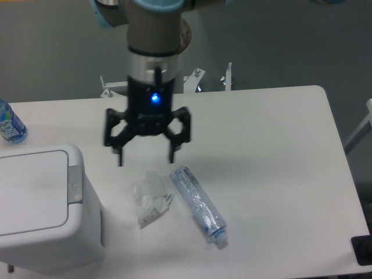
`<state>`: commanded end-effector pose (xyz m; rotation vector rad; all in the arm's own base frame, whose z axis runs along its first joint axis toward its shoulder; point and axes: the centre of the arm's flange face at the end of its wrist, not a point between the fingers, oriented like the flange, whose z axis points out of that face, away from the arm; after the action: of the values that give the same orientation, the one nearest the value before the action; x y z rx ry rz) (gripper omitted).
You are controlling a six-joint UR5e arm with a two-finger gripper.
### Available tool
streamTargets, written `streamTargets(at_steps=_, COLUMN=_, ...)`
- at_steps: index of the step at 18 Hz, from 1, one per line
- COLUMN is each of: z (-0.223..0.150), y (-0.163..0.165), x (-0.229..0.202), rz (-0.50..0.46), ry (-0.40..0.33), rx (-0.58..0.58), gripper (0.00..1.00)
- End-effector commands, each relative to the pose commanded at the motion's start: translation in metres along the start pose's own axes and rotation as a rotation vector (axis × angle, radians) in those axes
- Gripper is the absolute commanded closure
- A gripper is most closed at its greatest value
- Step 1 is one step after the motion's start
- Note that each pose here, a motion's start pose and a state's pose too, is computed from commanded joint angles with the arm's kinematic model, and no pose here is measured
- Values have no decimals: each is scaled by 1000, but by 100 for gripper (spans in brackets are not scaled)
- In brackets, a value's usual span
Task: Open the trash can
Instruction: 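Lower the open gripper onto the lid edge of the white trash bin, then push the gripper against the bin lid to flip it open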
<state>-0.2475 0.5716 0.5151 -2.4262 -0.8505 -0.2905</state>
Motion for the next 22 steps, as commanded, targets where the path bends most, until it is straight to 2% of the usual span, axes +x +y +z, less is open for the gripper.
streamTargets(at_steps=4, z=19, y=5, x=13, rz=22, ry=12, rx=-28, gripper=0)
streamTargets(at_steps=9, z=35, y=5, x=8, rz=24, ry=7, rx=-48, gripper=0)
streamTargets(at_steps=22, z=47, y=6, x=5, rz=22, ry=5, rx=-61, gripper=0)
